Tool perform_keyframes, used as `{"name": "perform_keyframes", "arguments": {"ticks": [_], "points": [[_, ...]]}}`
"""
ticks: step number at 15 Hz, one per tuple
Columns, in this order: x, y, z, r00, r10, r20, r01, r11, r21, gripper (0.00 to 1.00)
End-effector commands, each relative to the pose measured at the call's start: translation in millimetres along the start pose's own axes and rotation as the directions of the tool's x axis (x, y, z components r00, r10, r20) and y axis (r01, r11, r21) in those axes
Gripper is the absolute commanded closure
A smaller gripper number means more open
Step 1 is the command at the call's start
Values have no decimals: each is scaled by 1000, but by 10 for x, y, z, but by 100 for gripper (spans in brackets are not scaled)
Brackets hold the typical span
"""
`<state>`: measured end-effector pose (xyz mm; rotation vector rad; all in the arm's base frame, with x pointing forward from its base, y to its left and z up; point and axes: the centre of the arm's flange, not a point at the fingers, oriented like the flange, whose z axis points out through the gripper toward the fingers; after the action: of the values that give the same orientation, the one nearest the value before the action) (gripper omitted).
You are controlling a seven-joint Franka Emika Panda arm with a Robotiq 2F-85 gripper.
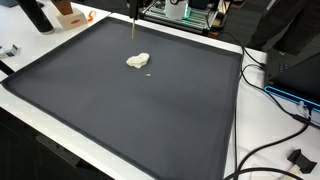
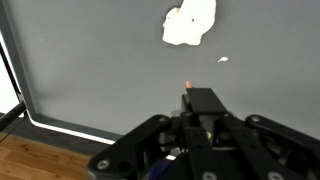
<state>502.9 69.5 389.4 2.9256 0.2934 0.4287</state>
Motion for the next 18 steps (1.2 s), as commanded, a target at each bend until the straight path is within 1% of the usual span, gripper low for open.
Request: {"name": "perform_keyframes", "arguments": {"ticks": [1,7,13,17,18], "points": [[-108,32,193,997,7,81,-8,1000,10,97],[-222,29,508,982,-18,188,2,996,86,97],[-298,28,730,966,-23,258,-8,993,117,97],[-310,15,832,967,-38,251,1,990,143,97],[-307,11,854,969,-39,245,5,990,140,97]]}}
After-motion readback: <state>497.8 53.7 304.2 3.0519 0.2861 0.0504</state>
